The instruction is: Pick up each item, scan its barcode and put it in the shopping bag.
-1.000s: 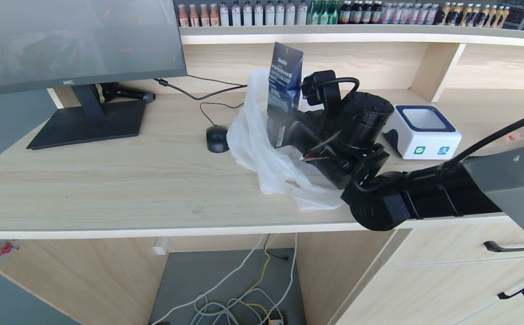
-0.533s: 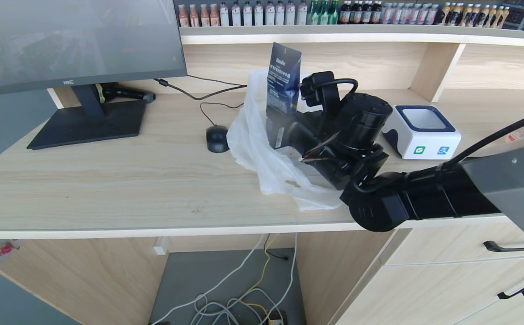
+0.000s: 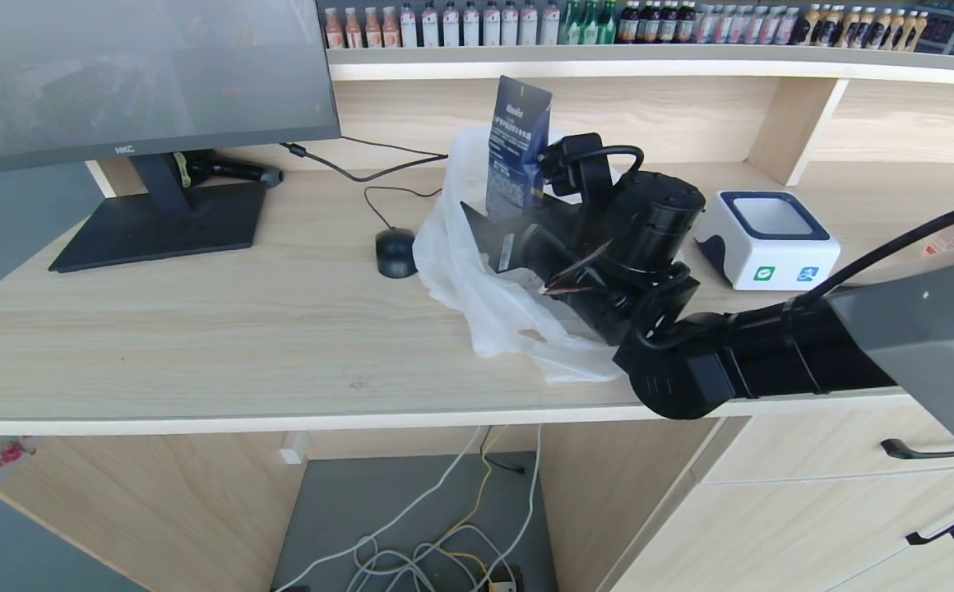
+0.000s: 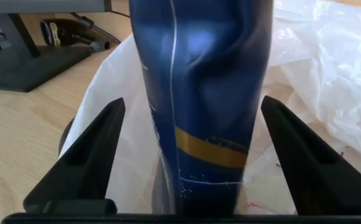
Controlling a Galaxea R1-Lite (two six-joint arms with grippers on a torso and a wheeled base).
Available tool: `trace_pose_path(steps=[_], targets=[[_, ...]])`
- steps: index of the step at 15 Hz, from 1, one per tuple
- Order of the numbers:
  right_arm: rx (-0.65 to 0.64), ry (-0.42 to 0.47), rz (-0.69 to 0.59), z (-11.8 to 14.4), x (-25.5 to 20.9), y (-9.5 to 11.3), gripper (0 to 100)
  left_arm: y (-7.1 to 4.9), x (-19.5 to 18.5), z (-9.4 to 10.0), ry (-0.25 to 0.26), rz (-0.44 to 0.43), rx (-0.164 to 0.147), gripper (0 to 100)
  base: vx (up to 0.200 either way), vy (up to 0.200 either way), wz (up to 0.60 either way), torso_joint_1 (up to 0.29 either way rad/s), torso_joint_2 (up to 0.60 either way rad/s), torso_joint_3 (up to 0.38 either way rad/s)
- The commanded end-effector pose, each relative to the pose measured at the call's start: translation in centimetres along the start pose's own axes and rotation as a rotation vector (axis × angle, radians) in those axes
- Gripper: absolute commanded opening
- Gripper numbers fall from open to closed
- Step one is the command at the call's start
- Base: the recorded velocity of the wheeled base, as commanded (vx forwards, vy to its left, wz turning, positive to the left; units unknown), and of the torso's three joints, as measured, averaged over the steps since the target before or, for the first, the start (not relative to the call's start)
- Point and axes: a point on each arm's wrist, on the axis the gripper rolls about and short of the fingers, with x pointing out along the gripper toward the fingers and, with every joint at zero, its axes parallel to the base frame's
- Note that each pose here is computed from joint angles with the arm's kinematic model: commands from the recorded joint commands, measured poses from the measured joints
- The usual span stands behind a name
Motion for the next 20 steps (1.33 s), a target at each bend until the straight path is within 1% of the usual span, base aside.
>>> trace_pose_path(steps=[1, 3, 6, 8, 10, 12, 13, 16, 20], targets=[[-0.001, 0.005, -0.008, -0.2, -0.1, 0.0, 100, 0.0, 0.0, 0.0, 0.002, 0.0, 0.0, 100, 0.0, 0.0, 0.0, 0.0, 0.0, 0.0], [-0.002, 0.004, -0.009, -0.2, -0.1, 0.0, 100, 0.0, 0.0, 0.0, 0.0, 0.0, 0.0, 100, 0.0, 0.0, 0.0, 0.0, 0.0, 0.0], [-0.004, -0.016, -0.016, 0.8, -0.3, 0.0, 100, 0.0, 0.0, 0.0, 0.0, 0.0, 0.0, 100, 0.0, 0.0, 0.0, 0.0, 0.0, 0.0], [-0.002, -0.013, -0.021, 1.5, -1.1, 0.6, 100, 0.0, 0.0, 0.0, 0.0, 0.0, 0.0, 100, 0.0, 0.0, 0.0, 0.0, 0.0, 0.0], [-0.004, 0.015, -0.038, 1.6, -2.2, 0.4, 100, 0.0, 0.0, 0.0, 0.002, 0.0, 0.0, 100, 0.0, 0.0, 0.0, 0.0, 0.0, 0.0], [0.001, -0.006, -0.039, 2.0, -3.0, 0.2, 100, 0.0, 0.0, 0.0, 0.002, 0.0, 0.0, 100, 0.0, 0.0, 0.0, 0.0, 0.0, 0.0], [0.002, -0.018, -0.04, 2.6, -3.7, 0.2, 100, 0.0, 0.0, 0.0, 0.002, 0.0, 0.0, 100, 0.0, 0.0, 0.0, 0.0, 0.0, 0.0], [-0.003, -0.002, -0.041, 3.6, -5.7, -0.2, 100, 0.0, 0.0, 0.0, 0.0, 0.0, 0.0, 100, 0.0, 0.0, 0.0, 0.0, 0.0, 0.0], [-0.018, -0.042, -0.035, 5.4, -9.5, -0.6, 100, 0.0, 0.0, 0.0, 0.002, 0.0, 0.0, 100, 0.0, 0.0, 0.0, 0.0, 0.0, 0.0]])
